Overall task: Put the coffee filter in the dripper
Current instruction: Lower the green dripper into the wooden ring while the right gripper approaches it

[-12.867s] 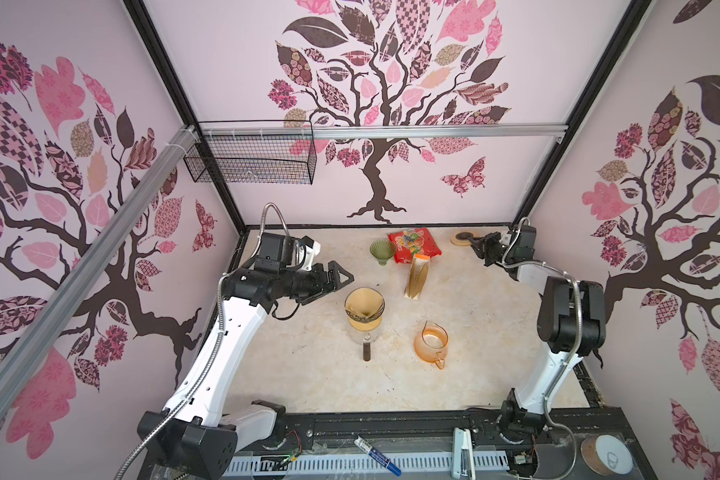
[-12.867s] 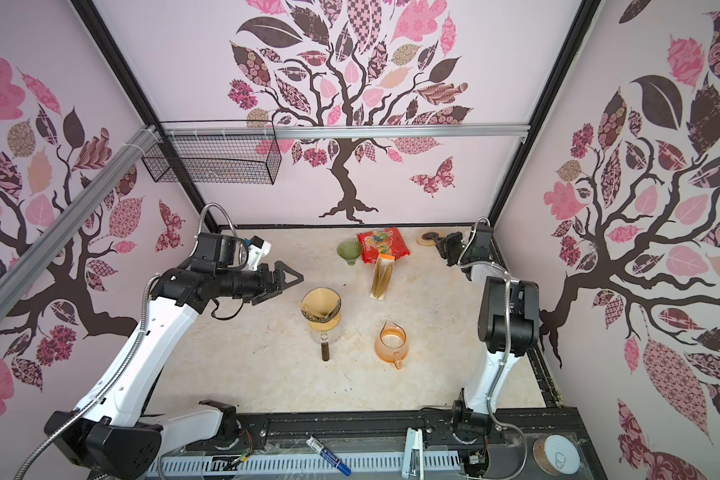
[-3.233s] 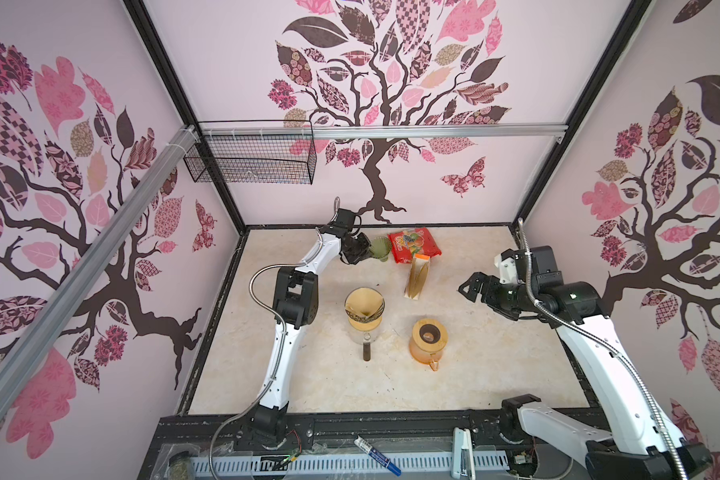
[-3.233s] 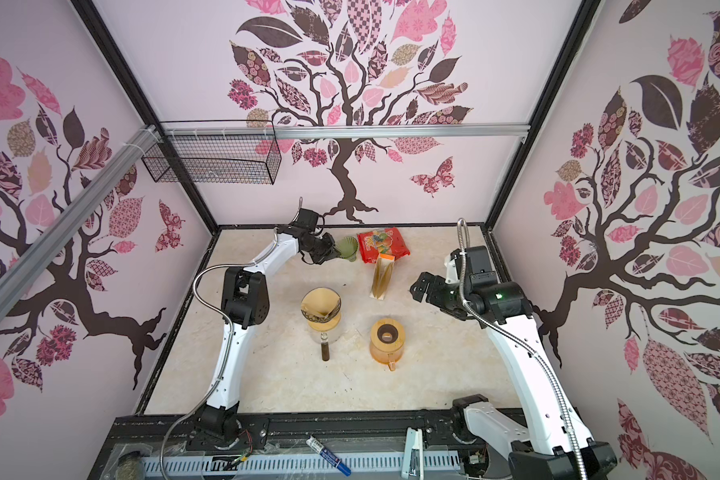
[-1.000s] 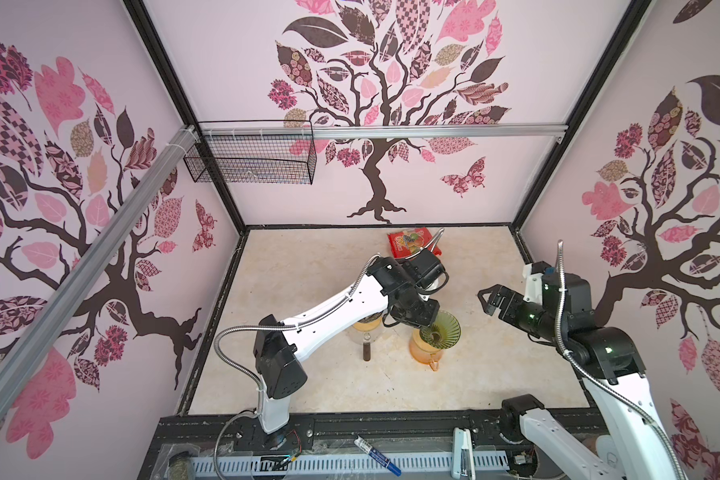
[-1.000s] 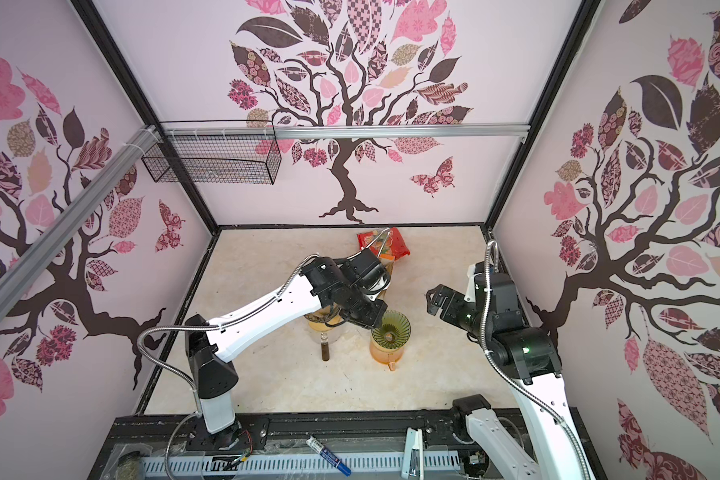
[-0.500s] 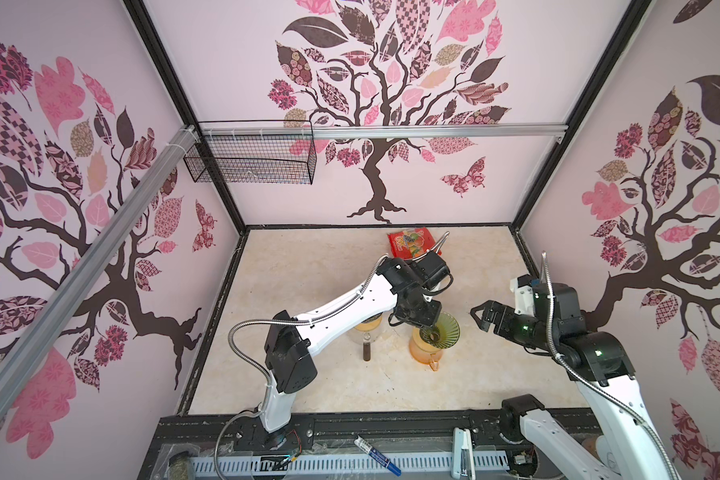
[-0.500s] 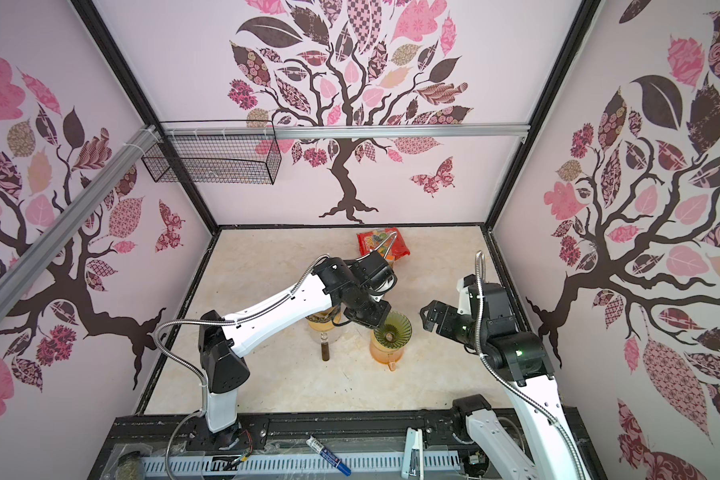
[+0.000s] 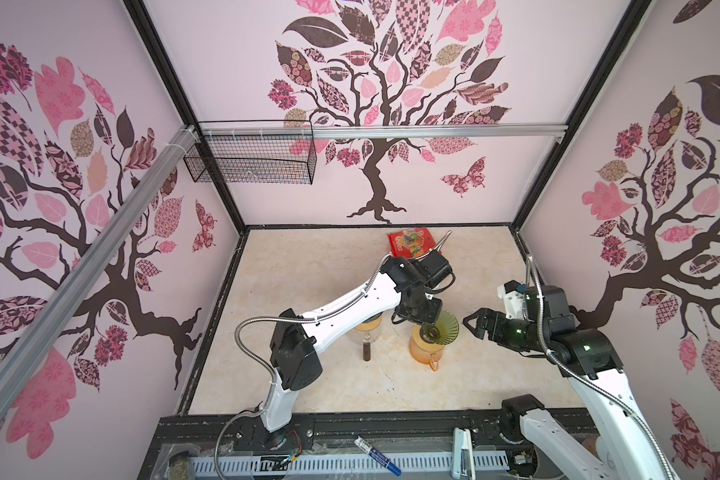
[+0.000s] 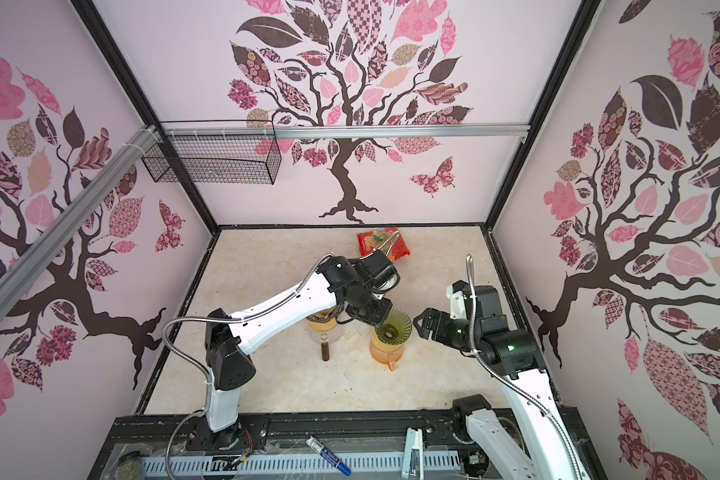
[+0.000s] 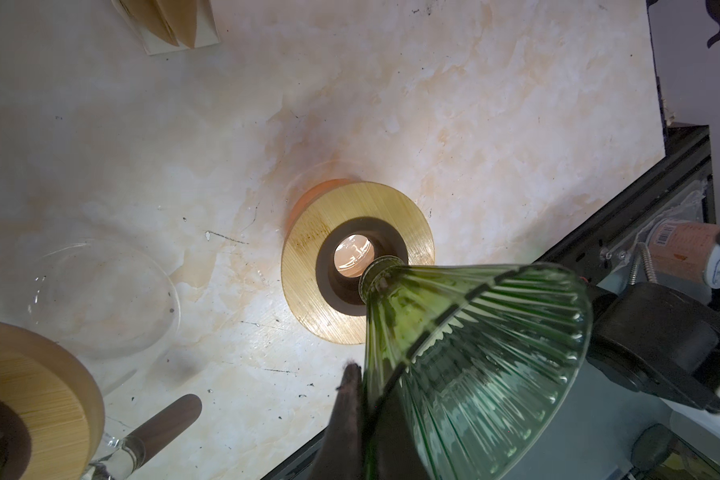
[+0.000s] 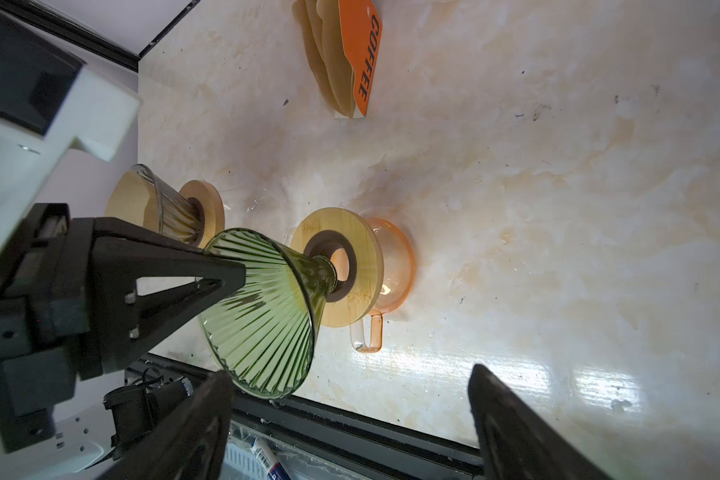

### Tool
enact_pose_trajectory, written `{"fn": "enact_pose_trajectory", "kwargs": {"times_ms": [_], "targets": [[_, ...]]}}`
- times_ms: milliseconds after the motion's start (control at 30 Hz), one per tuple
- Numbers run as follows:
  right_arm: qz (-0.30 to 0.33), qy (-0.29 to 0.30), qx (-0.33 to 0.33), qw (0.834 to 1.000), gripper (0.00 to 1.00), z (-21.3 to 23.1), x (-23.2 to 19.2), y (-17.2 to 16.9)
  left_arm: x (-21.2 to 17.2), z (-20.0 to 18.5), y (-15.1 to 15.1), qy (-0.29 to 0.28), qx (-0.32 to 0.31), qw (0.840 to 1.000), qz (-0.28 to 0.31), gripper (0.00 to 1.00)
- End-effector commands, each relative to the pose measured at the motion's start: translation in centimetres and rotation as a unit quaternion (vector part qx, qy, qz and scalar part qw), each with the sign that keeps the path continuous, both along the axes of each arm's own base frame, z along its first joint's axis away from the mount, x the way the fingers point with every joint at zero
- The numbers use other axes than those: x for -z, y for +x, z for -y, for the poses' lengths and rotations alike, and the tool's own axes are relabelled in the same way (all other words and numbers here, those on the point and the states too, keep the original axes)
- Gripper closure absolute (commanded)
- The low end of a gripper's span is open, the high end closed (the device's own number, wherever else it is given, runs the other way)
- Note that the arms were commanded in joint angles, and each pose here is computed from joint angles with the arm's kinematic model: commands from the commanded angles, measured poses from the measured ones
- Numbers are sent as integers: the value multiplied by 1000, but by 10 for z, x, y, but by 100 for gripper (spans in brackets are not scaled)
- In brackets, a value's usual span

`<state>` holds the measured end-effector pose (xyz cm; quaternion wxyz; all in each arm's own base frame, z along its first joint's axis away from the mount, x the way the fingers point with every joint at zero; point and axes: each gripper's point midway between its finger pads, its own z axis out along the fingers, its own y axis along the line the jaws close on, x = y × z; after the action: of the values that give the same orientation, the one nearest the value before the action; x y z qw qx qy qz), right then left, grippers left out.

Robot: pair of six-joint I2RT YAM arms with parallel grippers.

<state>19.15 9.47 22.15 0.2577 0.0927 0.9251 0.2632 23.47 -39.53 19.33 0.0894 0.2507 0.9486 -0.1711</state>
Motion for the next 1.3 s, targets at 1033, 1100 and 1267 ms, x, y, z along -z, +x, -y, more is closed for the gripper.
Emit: {"fn": "enact_pose_trajectory", "kwargs": {"times_ms": [1033, 1100, 1267], "targets": [[-41, 27, -42, 998, 34, -20, 32, 13, 19, -1, 13, 10, -4, 1000, -21, 100], [-44, 33, -47, 997, 37, -23, 33, 15, 21, -1, 12, 10, -4, 1000, -27, 100], [-49, 57, -62, 995, 43, -32, 32, 17, 22, -4, 14, 11, -6, 999, -29, 100]]}}
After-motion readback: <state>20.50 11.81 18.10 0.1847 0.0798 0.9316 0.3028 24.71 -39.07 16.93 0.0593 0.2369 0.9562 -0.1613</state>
